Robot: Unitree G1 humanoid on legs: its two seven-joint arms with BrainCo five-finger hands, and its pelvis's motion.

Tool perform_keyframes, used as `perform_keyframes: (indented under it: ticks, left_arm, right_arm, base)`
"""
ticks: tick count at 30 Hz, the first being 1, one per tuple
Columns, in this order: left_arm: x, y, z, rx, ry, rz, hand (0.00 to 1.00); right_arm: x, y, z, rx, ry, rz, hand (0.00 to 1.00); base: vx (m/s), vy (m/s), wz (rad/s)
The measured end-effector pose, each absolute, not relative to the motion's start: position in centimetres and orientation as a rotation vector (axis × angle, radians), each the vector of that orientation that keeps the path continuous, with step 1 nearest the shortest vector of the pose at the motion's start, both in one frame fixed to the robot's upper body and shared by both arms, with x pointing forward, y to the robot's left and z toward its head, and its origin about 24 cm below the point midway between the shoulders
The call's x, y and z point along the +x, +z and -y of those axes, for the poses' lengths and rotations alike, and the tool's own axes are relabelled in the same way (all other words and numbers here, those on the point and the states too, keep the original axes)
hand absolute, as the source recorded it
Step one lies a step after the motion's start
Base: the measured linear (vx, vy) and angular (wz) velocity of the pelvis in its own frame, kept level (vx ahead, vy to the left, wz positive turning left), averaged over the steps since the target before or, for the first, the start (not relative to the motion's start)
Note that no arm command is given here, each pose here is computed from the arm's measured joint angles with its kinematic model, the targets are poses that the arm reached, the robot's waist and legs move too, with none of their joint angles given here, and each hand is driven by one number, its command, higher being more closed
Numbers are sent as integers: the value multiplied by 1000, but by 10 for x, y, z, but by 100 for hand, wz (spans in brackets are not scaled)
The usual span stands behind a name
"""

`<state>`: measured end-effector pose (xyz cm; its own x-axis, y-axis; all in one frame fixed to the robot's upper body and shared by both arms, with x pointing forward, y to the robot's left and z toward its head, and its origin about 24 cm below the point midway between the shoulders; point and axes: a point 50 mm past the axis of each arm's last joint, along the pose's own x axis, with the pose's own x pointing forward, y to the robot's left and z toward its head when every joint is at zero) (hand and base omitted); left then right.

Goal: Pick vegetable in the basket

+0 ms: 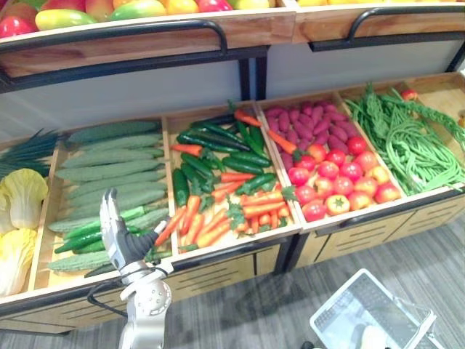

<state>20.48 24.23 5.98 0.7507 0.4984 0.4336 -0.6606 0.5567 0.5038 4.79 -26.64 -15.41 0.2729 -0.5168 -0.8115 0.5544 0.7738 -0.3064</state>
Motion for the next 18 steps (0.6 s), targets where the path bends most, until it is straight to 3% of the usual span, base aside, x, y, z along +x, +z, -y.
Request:
perform_keyframes:
  ticks: [11, 18]
  left_arm:
    - [246, 62, -236, 1002, 265, 259, 0]
    - [267, 38, -235, 1060, 128, 128, 0]
  right_arm:
    - [62, -150, 270, 6, -659, -1035, 100]
    - [70, -147, 271, -17, -636, -1008, 100]
  base:
    - [-6, -6, -22]
    - [-43, -22, -21]
